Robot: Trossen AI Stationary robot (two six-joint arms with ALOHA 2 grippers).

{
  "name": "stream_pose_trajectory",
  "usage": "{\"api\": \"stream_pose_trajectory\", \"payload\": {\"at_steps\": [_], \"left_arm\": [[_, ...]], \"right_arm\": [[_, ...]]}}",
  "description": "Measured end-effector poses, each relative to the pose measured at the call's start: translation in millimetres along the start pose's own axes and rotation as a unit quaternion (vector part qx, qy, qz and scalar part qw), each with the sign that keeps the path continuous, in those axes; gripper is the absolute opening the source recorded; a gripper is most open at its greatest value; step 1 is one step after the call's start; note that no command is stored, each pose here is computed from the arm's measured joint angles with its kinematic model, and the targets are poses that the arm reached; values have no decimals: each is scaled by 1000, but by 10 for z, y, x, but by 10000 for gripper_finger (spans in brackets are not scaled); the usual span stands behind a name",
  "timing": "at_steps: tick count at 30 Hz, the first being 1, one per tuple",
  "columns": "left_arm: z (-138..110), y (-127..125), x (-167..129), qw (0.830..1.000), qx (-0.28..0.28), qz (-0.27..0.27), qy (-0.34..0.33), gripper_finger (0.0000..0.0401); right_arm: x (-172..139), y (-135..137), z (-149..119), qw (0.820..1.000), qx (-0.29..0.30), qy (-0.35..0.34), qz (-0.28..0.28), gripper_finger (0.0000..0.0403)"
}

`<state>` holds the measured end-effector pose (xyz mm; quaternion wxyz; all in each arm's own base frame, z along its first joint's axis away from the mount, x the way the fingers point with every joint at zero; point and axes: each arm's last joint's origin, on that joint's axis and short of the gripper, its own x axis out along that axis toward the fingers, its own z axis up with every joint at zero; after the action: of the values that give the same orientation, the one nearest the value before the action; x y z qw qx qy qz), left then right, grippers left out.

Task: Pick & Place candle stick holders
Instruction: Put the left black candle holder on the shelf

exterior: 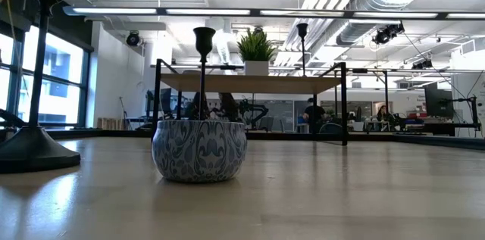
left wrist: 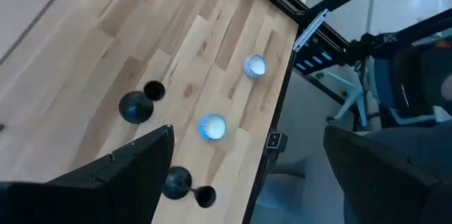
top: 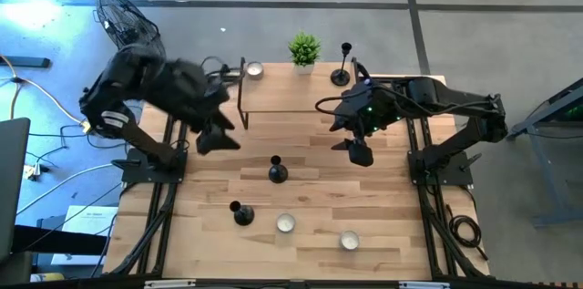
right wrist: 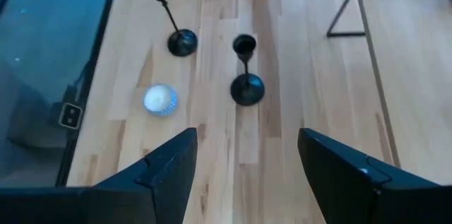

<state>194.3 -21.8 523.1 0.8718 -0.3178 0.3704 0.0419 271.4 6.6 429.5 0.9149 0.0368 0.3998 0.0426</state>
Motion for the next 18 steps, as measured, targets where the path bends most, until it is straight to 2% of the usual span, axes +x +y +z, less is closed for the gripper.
{"api": "stream_pose_trajectory", "payload": {"at_steps": [5, 9, 13, 18], "left_arm": [[-228, -235, 18, 1000, -17, 15, -13, 358], [-536, -445, 132, 999, -30, 29, 6, 358], [-889, -600, 307, 998, -15, 64, 14, 358], [-1275, -650, 548, 993, 15, 119, 10, 358]], "right_arm": [[-1, 19, 37, 999, -15, -19, 23, 240], [1, 40, 44, 999, -19, -22, 26, 240], [3, 83, 52, 999, -25, -27, 31, 240], [4, 143, 87, 997, -35, -47, 40, 240]]}}
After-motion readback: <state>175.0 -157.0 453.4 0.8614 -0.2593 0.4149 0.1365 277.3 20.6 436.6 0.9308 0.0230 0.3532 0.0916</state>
